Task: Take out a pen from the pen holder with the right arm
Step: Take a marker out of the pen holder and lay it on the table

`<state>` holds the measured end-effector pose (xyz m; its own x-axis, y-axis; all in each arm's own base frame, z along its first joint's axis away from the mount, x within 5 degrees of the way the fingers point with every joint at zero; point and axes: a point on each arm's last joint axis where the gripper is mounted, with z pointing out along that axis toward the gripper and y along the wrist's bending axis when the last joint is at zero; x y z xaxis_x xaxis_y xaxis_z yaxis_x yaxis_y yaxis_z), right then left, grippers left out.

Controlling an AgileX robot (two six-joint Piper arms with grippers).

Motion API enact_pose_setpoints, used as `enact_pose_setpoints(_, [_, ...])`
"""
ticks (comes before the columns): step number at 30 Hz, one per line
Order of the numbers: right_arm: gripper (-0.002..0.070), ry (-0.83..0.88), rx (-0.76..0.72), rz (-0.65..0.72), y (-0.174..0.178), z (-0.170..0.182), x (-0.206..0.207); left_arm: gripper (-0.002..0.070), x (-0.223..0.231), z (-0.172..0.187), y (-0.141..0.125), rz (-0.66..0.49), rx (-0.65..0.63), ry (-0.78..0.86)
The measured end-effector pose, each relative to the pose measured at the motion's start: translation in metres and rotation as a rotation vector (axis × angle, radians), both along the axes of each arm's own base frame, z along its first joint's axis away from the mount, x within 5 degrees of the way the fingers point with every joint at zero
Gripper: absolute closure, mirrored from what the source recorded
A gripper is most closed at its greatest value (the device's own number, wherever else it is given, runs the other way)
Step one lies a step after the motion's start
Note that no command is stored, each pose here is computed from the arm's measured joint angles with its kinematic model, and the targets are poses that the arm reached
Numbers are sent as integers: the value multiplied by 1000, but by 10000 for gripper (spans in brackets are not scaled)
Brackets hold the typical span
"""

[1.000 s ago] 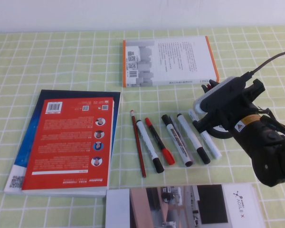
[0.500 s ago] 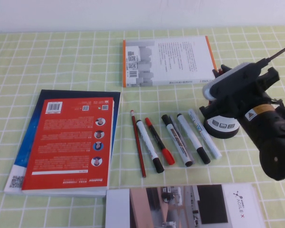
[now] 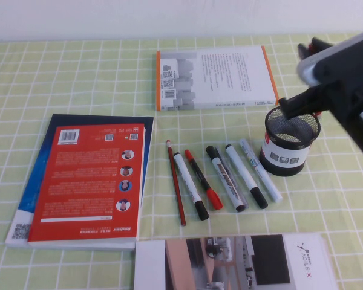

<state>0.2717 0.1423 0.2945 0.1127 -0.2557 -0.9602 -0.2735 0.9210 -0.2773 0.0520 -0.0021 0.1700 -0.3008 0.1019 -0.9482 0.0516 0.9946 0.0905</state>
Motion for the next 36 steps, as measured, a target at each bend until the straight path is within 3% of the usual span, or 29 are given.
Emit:
enact_pose_setpoints(13, [612, 171, 167, 97, -18, 68, -46, 680, 0, 0, 0, 0, 0, 0])
enact_pose_setpoints(22, [612, 310, 210, 255, 1, 76, -44, 680, 0, 0, 0, 0, 0, 0])
enact_pose_setpoints(29, [612, 619, 215, 305, 6, 69, -30, 680, 0, 0, 0, 0, 0, 0])
enact_pose_setpoints(36, [612, 921, 194, 206, 11, 74, -18, 680, 0, 0, 0, 0, 0, 0])
